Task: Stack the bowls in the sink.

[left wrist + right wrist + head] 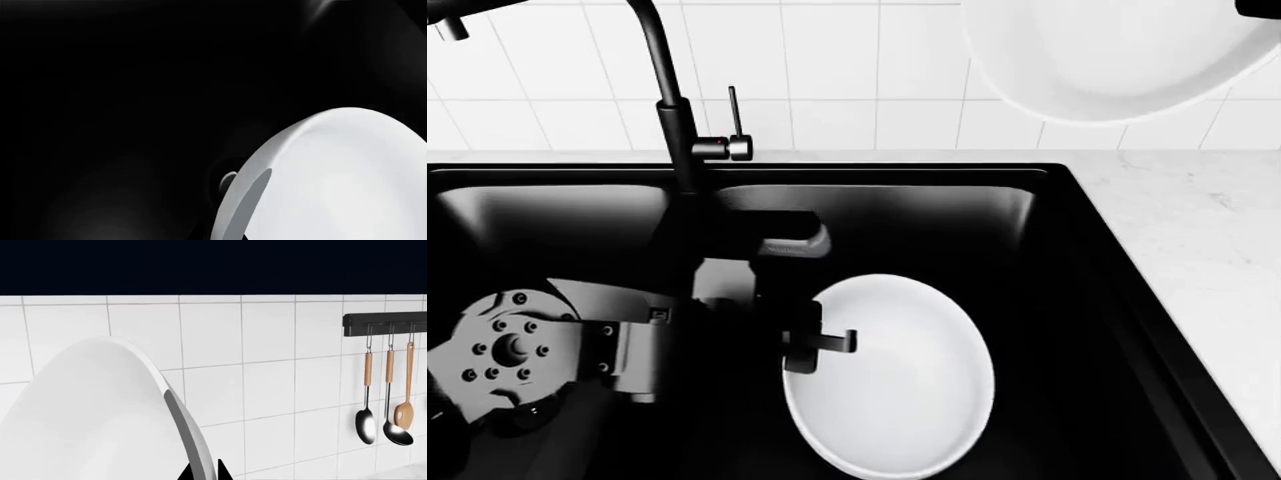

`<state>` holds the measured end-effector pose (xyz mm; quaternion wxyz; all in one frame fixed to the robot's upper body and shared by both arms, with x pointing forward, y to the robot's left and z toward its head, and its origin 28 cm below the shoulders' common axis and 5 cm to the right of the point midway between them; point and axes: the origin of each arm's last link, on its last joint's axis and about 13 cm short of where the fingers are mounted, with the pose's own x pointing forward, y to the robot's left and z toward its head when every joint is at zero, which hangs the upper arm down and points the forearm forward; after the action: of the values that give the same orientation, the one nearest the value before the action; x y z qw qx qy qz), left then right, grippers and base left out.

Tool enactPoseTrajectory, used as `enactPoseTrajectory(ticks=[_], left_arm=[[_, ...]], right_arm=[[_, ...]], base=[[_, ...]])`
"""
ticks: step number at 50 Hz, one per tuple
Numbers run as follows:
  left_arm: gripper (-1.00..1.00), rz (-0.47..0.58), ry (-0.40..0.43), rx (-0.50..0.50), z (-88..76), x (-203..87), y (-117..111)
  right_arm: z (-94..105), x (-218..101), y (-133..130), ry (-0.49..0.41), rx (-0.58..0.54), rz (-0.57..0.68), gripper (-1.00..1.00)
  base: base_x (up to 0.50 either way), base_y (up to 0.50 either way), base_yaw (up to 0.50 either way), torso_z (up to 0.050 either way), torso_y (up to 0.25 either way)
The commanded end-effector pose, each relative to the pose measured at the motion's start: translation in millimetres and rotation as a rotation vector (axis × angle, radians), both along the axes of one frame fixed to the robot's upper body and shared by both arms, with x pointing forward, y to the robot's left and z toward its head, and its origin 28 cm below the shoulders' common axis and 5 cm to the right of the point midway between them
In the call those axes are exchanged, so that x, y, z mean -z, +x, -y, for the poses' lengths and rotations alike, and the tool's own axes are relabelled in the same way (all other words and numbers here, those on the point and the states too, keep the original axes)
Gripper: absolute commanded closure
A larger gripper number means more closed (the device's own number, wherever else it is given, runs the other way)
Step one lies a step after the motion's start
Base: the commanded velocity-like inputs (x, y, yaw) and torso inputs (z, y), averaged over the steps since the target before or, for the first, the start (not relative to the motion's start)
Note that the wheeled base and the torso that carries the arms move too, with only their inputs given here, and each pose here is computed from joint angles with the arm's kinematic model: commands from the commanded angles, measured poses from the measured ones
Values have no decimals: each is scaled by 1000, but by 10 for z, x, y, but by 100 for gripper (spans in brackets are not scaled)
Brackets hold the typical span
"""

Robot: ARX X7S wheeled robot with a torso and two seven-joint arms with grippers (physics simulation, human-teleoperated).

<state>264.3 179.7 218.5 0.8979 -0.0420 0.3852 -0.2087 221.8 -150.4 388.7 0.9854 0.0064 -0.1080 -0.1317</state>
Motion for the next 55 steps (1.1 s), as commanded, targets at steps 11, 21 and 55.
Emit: enactPoseTrajectory(ticks=[11,21,55], left_arm=[[100,-3,-17,23,87,46,60],[100,-22,8,26,96,122,75],[100,-51,99,71,187,300,141]], right_arm=[[33,-1,-10,8,10,15,100],[33,8,-4,9,7,14,100],[22,18,-11,8,0,14,100]], base=[[0,0,0,0,1],[0,0,0,1,0],[0,0,0,0,1]])
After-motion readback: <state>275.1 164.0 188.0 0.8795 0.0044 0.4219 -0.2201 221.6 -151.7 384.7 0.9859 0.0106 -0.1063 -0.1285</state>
